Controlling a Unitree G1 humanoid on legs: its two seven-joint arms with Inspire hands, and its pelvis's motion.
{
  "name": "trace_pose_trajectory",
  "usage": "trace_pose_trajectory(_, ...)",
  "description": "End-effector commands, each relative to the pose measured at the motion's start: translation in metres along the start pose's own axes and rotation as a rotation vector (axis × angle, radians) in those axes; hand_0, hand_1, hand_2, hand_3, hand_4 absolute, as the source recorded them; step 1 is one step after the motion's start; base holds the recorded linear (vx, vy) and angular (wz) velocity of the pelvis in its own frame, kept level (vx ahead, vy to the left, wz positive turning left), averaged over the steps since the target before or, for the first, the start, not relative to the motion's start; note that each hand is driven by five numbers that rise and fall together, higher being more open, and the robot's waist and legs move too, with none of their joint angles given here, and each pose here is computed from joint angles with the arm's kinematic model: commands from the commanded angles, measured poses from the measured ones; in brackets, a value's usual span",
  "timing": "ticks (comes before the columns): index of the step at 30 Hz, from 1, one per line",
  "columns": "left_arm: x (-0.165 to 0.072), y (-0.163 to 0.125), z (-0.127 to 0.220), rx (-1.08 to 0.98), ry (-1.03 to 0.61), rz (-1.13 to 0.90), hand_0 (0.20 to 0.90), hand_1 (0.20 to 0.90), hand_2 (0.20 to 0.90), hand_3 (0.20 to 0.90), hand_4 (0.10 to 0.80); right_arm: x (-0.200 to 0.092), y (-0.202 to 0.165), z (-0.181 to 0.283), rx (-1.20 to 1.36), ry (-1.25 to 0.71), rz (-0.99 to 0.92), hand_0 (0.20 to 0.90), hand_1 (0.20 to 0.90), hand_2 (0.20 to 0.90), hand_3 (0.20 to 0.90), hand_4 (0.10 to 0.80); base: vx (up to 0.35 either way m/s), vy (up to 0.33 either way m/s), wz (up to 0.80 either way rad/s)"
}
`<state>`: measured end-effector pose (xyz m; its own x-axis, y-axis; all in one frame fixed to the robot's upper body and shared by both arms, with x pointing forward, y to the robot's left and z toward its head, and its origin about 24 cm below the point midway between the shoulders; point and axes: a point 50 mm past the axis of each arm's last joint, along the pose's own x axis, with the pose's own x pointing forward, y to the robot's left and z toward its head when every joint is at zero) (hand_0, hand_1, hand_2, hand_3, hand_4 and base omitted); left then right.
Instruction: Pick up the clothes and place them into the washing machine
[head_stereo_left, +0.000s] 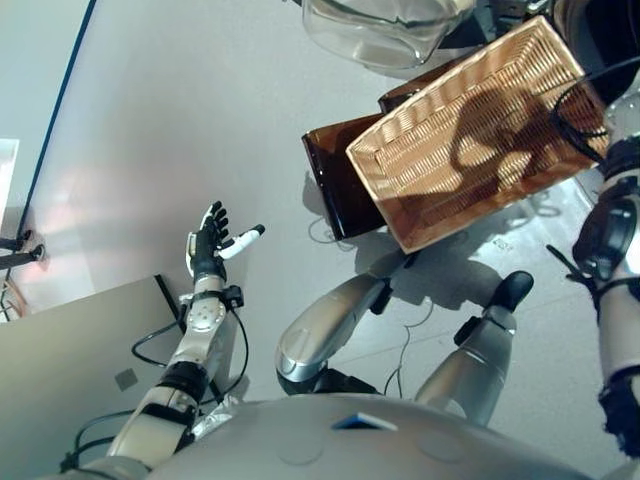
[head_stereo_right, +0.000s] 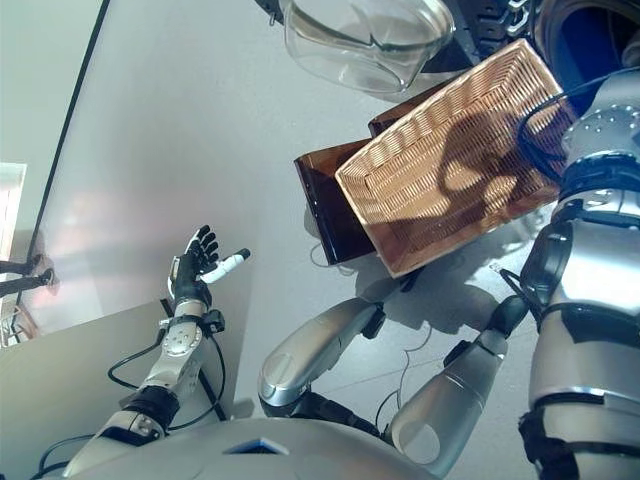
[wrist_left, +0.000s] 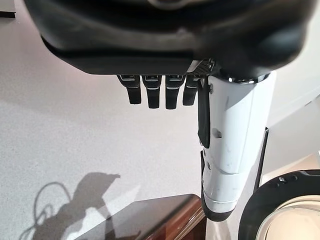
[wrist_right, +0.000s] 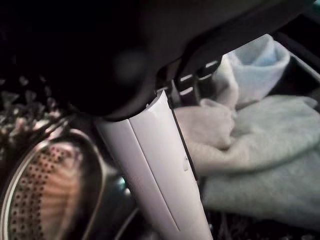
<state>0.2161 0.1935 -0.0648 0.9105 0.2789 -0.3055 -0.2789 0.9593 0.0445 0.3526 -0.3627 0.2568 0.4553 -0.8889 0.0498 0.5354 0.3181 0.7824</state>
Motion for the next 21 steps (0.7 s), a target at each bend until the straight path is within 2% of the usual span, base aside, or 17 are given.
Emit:
trace_pose_trajectory(1,0.010,0.040,0.023,0.032,-0.132,0.121,0.900,0.900,0.900,0.900,0.800,-0.004,0.033,0.040,-0.053,-0.216,0.218,0.900,0.900,0.900,0.900,0.800,0.000,0.000,0.00)
trace_pose_trajectory(5,0.009,0.037,0.021,0.030,-0.120,0.105,0.900,0.900,0.900,0.900,0.800,-0.007,0.019,0.009,-0.121,-0.120,0.200,0.900,0.900,0.900,0.900,0.800,0.000,0.000,0.00)
trace_pose_trajectory(6,0.009,0.035,0.018,0.028,-0.107,0.098,0.900,0.900,0.900,0.900,0.800,-0.011,0.010,-0.011,-0.153,-0.056,0.193,0.900,0.900,0.900,0.900,0.800,0.003,0.010,-0.03)
trace_pose_trajectory(8,0.009,0.035,0.017,0.030,-0.100,0.098,0.900,0.900,0.900,0.900,0.800,-0.012,0.007,-0.017,-0.151,-0.035,0.184,0.900,0.900,0.900,0.900,0.800,0.000,0.000,0.00)
trace_pose_trajectory(11,0.009,0.031,0.013,0.032,-0.083,0.082,0.900,0.900,0.900,0.900,0.800,-0.027,-0.009,-0.055,-0.174,0.089,0.177,0.900,0.900,0.900,0.900,0.800,-0.007,-0.004,0.03)
trace_pose_trajectory(14,0.007,0.030,0.010,0.035,-0.068,0.073,0.900,0.900,0.900,0.900,0.800,-0.034,-0.015,-0.069,-0.149,0.141,0.155,0.900,0.900,0.900,0.900,0.800,-0.005,-0.002,-0.03)
trace_pose_trajectory(15,0.006,0.028,0.007,0.028,-0.053,0.070,0.900,0.900,0.900,0.900,0.800,-0.045,-0.024,-0.088,-0.147,0.206,0.143,0.900,0.900,0.900,0.900,0.800,0.000,0.000,0.00)
trace_pose_trajectory(19,0.006,0.029,0.003,0.037,-0.037,0.067,0.900,0.900,0.900,0.900,0.800,-0.061,-0.034,-0.111,-0.137,0.281,0.125,0.900,0.900,0.900,0.900,0.800,0.000,0.000,0.00)
trace_pose_trajectory(21,0.006,0.027,0.000,0.041,-0.019,0.063,0.900,0.900,0.900,0.900,0.800,-0.083,-0.044,-0.135,-0.138,0.367,0.127,0.900,0.900,0.900,0.900,0.800,0.000,0.000,0.00)
